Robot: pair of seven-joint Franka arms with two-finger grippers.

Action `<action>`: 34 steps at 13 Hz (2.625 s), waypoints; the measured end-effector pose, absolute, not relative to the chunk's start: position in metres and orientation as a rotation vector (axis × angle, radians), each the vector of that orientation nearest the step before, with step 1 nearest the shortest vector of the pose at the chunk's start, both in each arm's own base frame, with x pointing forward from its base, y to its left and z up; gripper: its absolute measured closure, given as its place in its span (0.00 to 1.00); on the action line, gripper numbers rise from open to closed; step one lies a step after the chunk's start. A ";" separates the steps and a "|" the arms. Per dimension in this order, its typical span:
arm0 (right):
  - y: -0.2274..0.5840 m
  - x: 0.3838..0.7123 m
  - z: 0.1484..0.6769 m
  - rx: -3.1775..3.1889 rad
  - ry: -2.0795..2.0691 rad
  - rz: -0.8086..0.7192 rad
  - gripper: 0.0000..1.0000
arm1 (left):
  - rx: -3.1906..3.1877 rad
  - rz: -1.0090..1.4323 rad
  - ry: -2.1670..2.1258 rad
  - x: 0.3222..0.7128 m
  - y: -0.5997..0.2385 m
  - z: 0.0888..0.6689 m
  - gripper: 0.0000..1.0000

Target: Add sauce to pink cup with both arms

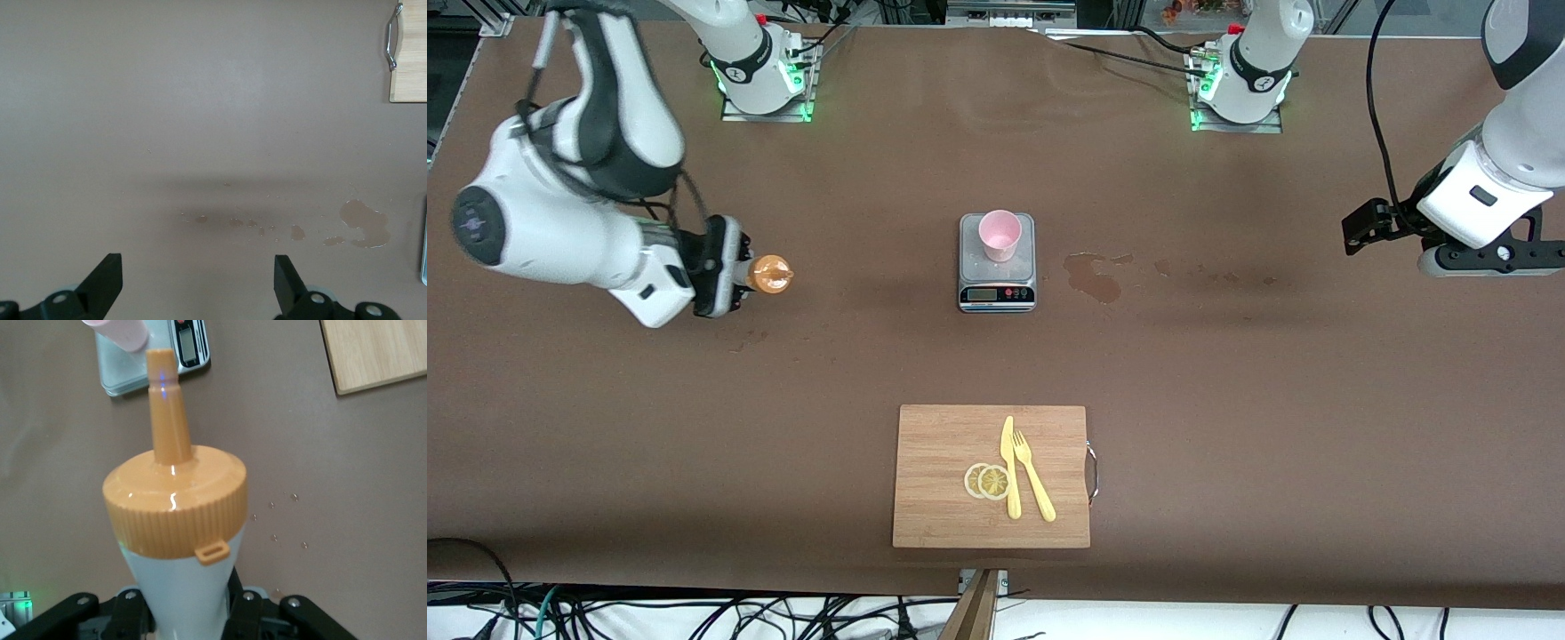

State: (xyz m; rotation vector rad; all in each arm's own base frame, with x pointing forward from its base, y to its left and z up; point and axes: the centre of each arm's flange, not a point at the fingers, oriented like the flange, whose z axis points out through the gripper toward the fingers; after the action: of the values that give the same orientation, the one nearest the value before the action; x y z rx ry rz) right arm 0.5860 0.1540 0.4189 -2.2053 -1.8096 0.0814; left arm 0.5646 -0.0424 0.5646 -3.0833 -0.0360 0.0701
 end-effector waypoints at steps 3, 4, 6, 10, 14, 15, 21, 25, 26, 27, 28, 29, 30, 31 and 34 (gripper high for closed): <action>0.227 0.565 0.431 -2.352 -1.866 0.215 0.63 | -3.083 0.071 -0.038 0.565 -0.042 0.564 0.00; 0.250 0.554 0.431 -2.393 -1.874 0.257 0.63 | -3.083 0.071 -0.038 0.565 -0.042 0.564 0.00; 0.289 0.531 0.426 -2.466 -1.874 0.341 0.63 | -3.083 0.081 -0.032 0.567 -0.044 0.560 0.00; 0.366 0.481 0.413 -2.617 -1.850 0.462 0.63 | -3.081 0.095 -0.019 0.569 -0.049 0.555 0.00; 0.419 0.449 0.389 -2.710 -1.846 0.591 0.63 | -3.087 0.095 -0.018 0.569 -0.050 0.555 0.00; 0.429 0.442 0.382 -2.726 -1.844 0.615 0.63 | -3.108 0.098 -0.023 0.568 -0.052 0.555 0.00; 0.467 0.404 0.343 -2.789 -1.885 0.760 0.63 | -3.151 0.114 -0.037 0.569 -0.054 0.553 0.00; 0.476 0.386 0.319 -2.782 -1.936 0.884 0.63 | -3.151 0.117 -0.038 0.570 -0.054 0.552 0.00; 0.478 0.385 0.316 -2.781 -1.945 0.900 0.63 | -3.151 0.117 -0.038 0.570 -0.054 0.552 0.00; 0.481 0.386 0.315 -2.782 -1.952 0.913 0.63 | -3.151 0.117 -0.038 0.570 -0.054 0.552 0.00; 0.485 0.388 0.315 -2.785 -1.954 0.919 0.63 | -3.151 0.118 -0.038 0.570 -0.054 0.551 0.00; 0.489 0.391 0.315 -2.789 -1.953 0.918 0.63 | -3.151 0.118 -0.038 0.570 -0.054 0.551 0.00; 0.493 0.395 0.315 -2.793 -1.952 0.912 0.63 | -3.151 0.118 -0.038 0.570 -0.054 0.551 0.00; 0.496 0.397 0.314 -2.795 -1.952 0.911 0.63 | -3.151 0.118 -0.038 0.570 -0.054 0.551 0.00; 0.500 0.400 0.300 -2.796 -1.950 0.952 0.63 | -3.150 0.120 -0.035 0.570 -0.055 0.551 0.00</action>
State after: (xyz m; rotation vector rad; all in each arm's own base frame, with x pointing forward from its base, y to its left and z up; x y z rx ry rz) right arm 0.4005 0.4999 0.3003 -2.7959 -1.9497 0.9521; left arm 0.5698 -0.0550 0.5510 -3.1504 -0.0352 0.1197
